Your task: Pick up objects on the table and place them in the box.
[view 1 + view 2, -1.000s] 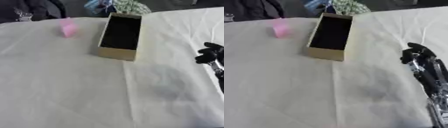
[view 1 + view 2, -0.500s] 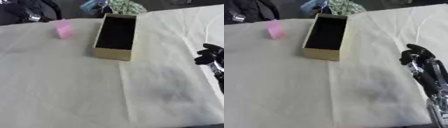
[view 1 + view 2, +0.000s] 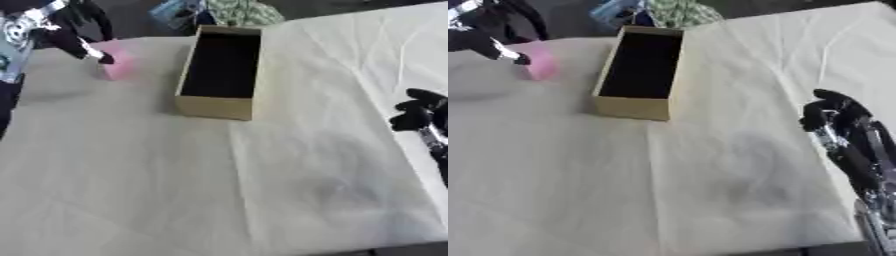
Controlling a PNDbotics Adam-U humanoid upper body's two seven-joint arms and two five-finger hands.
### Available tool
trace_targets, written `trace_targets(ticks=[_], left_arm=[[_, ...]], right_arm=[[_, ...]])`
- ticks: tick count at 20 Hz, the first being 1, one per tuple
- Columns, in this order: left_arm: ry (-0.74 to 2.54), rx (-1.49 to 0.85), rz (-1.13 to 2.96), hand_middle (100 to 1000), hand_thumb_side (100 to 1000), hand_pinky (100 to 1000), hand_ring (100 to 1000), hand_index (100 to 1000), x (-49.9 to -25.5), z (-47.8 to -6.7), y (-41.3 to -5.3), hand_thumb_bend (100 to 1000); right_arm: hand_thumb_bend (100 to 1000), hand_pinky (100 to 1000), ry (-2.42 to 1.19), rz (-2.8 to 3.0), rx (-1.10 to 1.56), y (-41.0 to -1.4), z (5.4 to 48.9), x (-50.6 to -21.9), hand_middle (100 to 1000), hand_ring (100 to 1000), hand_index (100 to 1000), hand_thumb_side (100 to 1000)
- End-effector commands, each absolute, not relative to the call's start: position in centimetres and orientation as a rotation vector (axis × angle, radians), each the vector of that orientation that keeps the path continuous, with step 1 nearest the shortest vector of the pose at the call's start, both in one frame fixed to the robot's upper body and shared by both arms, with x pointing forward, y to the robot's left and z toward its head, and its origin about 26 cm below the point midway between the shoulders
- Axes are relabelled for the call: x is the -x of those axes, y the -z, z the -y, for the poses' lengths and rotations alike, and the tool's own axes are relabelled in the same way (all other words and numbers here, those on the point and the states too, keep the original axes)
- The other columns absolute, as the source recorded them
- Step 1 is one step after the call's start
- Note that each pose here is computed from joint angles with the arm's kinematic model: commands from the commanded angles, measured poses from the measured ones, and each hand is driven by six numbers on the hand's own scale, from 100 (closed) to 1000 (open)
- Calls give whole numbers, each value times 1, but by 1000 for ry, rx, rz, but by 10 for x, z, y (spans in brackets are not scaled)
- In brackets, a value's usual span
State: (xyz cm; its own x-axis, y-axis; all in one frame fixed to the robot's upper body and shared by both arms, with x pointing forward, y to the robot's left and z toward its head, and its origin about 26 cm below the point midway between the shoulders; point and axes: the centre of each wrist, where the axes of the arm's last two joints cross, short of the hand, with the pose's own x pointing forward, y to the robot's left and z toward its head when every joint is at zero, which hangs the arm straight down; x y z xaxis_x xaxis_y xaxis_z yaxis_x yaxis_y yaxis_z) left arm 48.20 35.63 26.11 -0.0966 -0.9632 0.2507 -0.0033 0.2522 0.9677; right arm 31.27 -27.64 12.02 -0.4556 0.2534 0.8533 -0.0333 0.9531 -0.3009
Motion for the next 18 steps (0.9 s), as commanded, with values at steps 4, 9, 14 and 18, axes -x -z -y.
trace_targets(ticks=[4,9,14,18], left_arm=[[999,-1104,1375,670,231,770,700,811,-483,-364,-270,815],[943,-1144,1347,667,215,768,697,807,-483,-373,-264,812],[906,-1180,1325,661,207,764,691,803,-482,-380,-260,807],[884,-1207,1311,661,208,763,690,802,-482,-383,-256,805]], right_arm=[[523,629,-369,2057,163,-132,277,-312,637,618,827,646],[523,629,-373,2059,162,-133,276,-313,637,618,827,645],[524,629,-376,2061,161,-134,276,-313,636,618,826,645],[525,629,-376,2064,160,-135,275,-313,636,618,826,644]])
